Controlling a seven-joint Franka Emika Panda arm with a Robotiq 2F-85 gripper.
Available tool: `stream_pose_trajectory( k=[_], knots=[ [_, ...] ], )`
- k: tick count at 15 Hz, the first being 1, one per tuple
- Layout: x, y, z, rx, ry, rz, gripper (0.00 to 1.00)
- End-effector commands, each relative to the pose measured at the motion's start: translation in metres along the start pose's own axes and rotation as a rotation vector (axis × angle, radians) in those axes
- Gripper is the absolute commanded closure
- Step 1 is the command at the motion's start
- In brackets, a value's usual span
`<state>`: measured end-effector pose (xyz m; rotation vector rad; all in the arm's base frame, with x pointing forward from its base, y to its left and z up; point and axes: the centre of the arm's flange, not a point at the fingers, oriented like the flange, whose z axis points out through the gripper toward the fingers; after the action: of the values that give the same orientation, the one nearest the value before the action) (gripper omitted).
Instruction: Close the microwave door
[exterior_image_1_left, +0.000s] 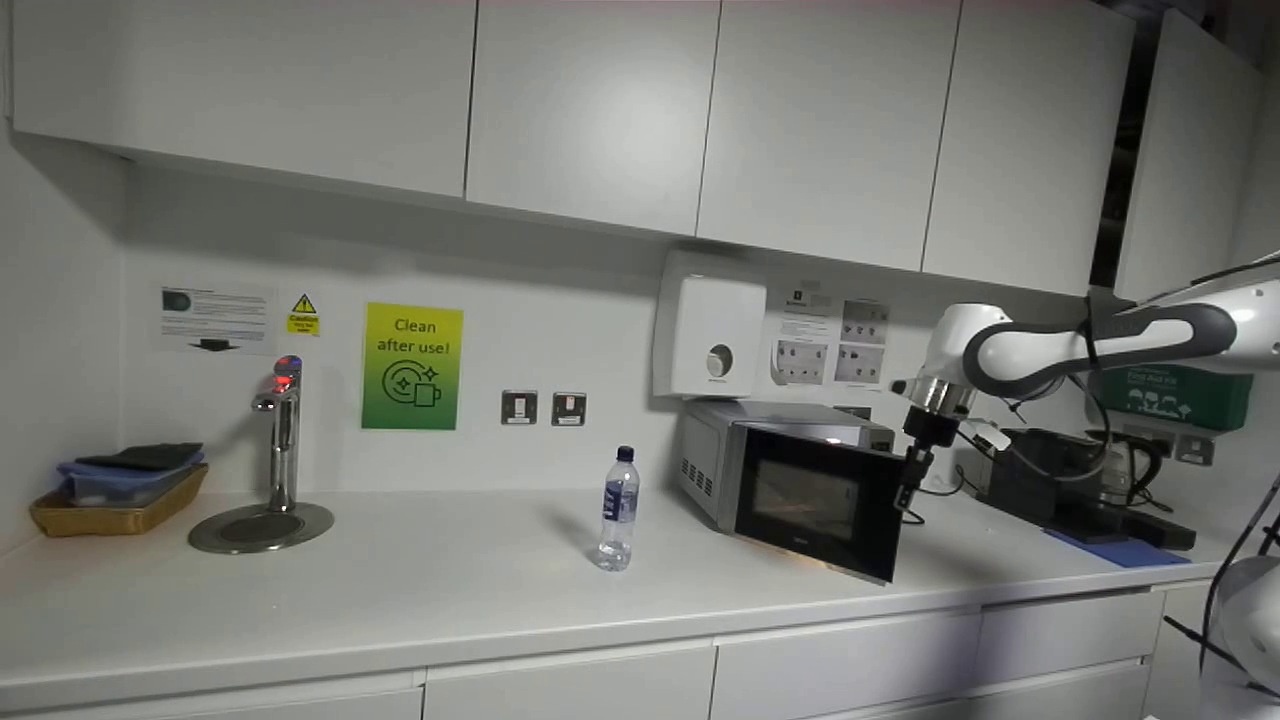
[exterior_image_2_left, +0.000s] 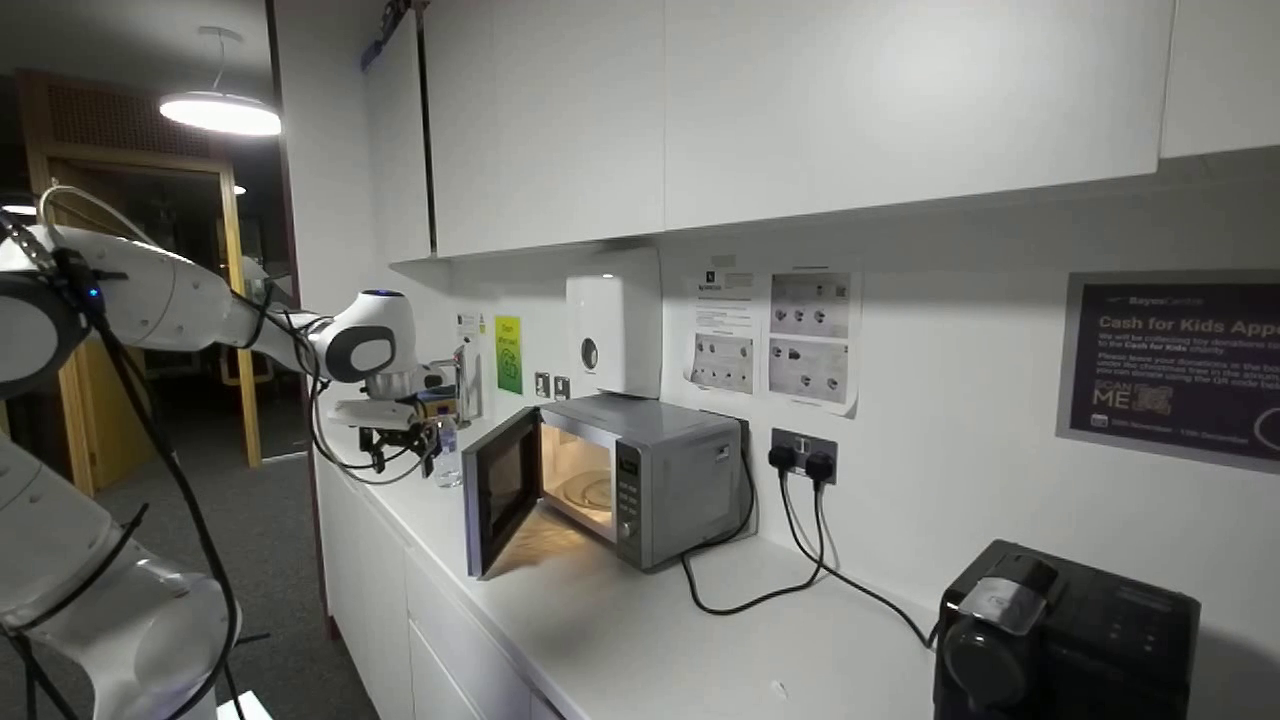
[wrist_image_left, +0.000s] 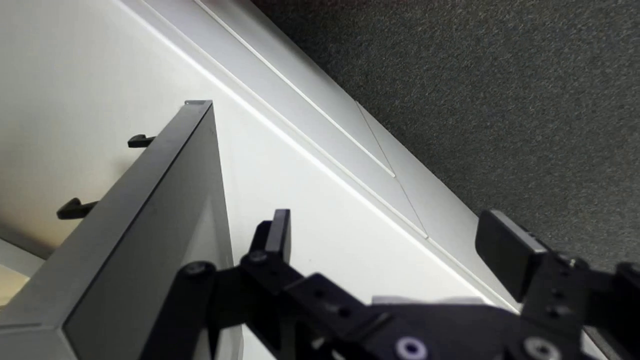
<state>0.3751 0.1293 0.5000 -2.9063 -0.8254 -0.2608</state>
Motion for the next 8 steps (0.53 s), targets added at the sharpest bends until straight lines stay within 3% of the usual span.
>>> stream_pose_trajectory(
  k=[1,8],
  knots=[
    [0.005,0.014,0.012,-0.001,0.01,-0.038,0.0],
    [0.013,0.03,0.029,-0.031,-0.005,-0.028,0.0]
  ],
)
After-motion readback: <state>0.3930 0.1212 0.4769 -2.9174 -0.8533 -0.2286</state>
